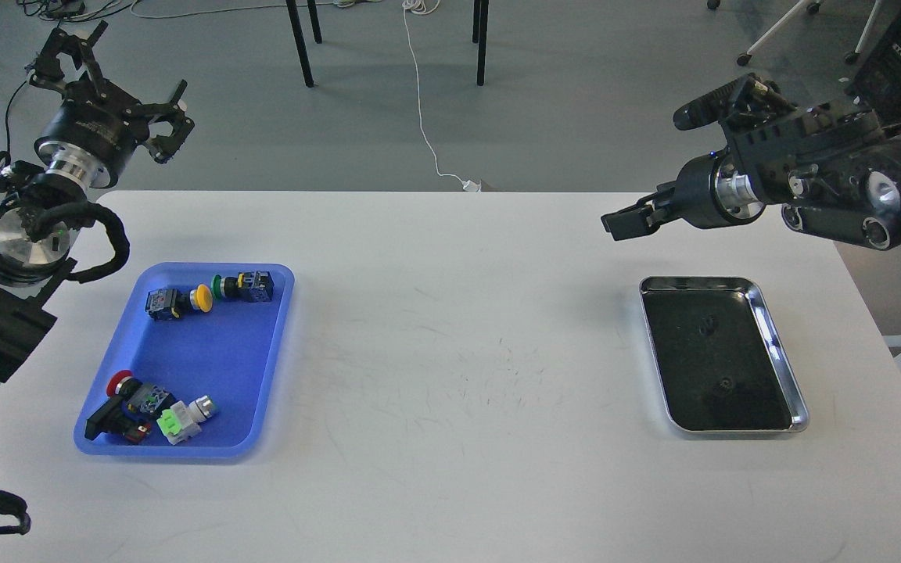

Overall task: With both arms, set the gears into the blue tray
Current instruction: 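Move the right gripper over the metal tray, then grasp a small black ring on the metal tray with the right gripper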

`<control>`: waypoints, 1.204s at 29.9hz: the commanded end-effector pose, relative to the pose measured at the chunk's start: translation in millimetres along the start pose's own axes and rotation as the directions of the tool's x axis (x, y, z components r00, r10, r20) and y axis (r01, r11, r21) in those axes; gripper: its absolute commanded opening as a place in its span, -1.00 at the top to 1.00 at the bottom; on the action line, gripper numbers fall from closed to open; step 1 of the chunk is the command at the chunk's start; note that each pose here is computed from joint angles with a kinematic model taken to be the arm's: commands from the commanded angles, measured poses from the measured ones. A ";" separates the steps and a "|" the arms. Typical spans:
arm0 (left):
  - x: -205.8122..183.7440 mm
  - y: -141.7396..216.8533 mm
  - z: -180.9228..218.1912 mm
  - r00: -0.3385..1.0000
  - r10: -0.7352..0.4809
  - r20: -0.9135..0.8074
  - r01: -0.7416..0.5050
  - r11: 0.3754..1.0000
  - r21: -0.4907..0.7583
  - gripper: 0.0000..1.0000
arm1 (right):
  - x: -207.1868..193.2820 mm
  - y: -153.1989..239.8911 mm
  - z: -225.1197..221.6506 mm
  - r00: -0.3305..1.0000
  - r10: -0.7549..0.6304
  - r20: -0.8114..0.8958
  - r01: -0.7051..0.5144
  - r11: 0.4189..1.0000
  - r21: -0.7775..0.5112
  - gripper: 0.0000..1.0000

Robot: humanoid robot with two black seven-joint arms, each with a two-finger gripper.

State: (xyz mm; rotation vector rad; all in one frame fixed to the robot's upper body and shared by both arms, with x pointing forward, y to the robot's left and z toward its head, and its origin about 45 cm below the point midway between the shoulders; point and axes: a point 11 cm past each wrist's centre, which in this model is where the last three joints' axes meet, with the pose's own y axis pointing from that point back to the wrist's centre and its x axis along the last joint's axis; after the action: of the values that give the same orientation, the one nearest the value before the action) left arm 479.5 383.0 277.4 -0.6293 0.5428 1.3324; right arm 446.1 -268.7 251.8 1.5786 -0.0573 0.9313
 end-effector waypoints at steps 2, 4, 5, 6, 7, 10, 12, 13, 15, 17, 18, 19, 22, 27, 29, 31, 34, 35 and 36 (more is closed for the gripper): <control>-1.1 -0.3 0.7 1.000 -0.002 0.001 0.002 1.000 -0.001 -0.96 | -57.2 -16.6 14.9 0.993 -0.119 0.000 0.119 0.992 -0.043 -0.98; -0.2 0.3 1.0 1.000 0.000 0.002 0.000 1.000 -0.001 -0.96 | -74.0 -22.2 19.5 0.991 -0.135 0.007 0.135 0.989 -0.054 -0.97; 0.2 0.7 0.6 1.000 0.000 0.001 0.000 1.000 0.000 -0.96 | -85.3 -25.5 22.3 0.988 -0.152 0.014 0.152 0.986 -0.065 -0.93; 1.1 1.3 1.1 1.000 0.002 0.002 -0.002 1.000 -0.002 -0.96 | -94.2 -28.2 23.0 0.986 -0.167 0.021 0.168 0.983 -0.074 -0.86; 1.1 1.3 1.1 1.000 0.002 0.002 -0.002 1.000 -0.002 -0.96 | -99.7 -29.3 23.6 0.984 -0.176 0.028 0.178 0.981 -0.084 -0.83; 2.0 2.0 -0.4 1.000 0.004 0.001 -0.004 1.000 0.000 -0.96 | -106.9 -31.2 24.9 0.982 -0.188 0.036 0.191 0.976 -0.103 -0.60; 2.6 2.4 -0.8 1.000 0.005 0.001 -0.005 1.000 0.001 -0.96 | -108.3 -31.2 25.9 0.981 -0.189 0.038 0.192 0.975 -0.107 -0.47; 2.6 2.4 -0.8 1.000 0.005 0.001 -0.005 1.000 0.001 -0.96 | -108.7 -31.3 26.8 0.981 -0.190 0.038 0.193 0.975 -0.114 -0.41; 2.6 2.4 -0.8 1.000 0.005 0.001 -0.005 1.000 0.001 -0.96 | -108.7 -31.1 28.3 0.981 -0.190 0.038 0.193 0.973 -0.127 -0.34; 3.4 2.9 -1.6 1.000 0.008 0.002 -0.008 1.000 0.003 -0.96 | -109.9 -31.7 28.1 0.981 -0.191 0.041 0.194 0.972 -0.128 -0.33; 3.4 2.9 -1.4 1.000 0.008 0.002 -0.008 1.000 0.002 -0.96 | -111.1 -32.2 27.7 0.980 -0.192 0.043 0.196 0.972 -0.128 -0.32; 3.7 3.1 -0.7 1.000 0.009 0.003 -0.009 1.000 0.001 -0.96 | -114.5 -33.3 27.3 0.979 -0.197 0.045 0.202 0.971 -0.126 -0.30; 4.2 3.5 -1.1 1.000 0.008 0.002 -0.009 1.000 0.002 -0.96 | -121.6 -35.6 26.9 0.977 -0.206 0.056 0.212 0.969 -0.124 -0.25; 5.8 4.4 0.7 1.000 0.013 0.006 -0.013 1.000 0.000 -0.96 | -126.5 -36.8 32.3 0.976 -0.205 0.068 0.213 0.966 -0.145 -0.23; 5.5 4.2 0.0 1.000 0.012 0.005 -0.012 1.000 0.001 -0.96 | -129.3 -39.3 33.4 0.977 -0.200 0.073 0.209 0.967 -0.148 -0.21; 5.9 4.5 -1.4 1.000 0.014 0.008 -0.014 1.000 0.006 -0.96 | -129.3 -40.7 33.6 0.978 -0.193 0.075 0.202 0.968 -0.147 -0.08; 6.0 4.7 -2.6 1.000 0.013 0.016 -0.013 1.000 0.012 -0.96 | -124.1 -44.2 27.6 0.983 -0.165 0.086 0.175 0.976 -0.129 0.27; 6.2 4.7 -2.6 1.000 0.014 0.016 -0.015 1.000 0.012 -0.96 | -123.4 -44.3 27.3 0.983 -0.161 0.088 0.172 0.977 -0.128 0.38; 6.7 5.1 -2.7 1.000 0.016 0.016 -0.016 1.000 0.009 -0.96 | -122.7 -44.4 27.4 0.983 -0.159 0.089 0.170 0.977 -0.128 0.47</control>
State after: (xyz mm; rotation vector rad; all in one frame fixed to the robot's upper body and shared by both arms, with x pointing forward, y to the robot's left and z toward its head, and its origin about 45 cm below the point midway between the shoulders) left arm 475.6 386.1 270.3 -0.6057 0.5453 1.3456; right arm 399.5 -339.8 145.8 1.4584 -0.0304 0.7161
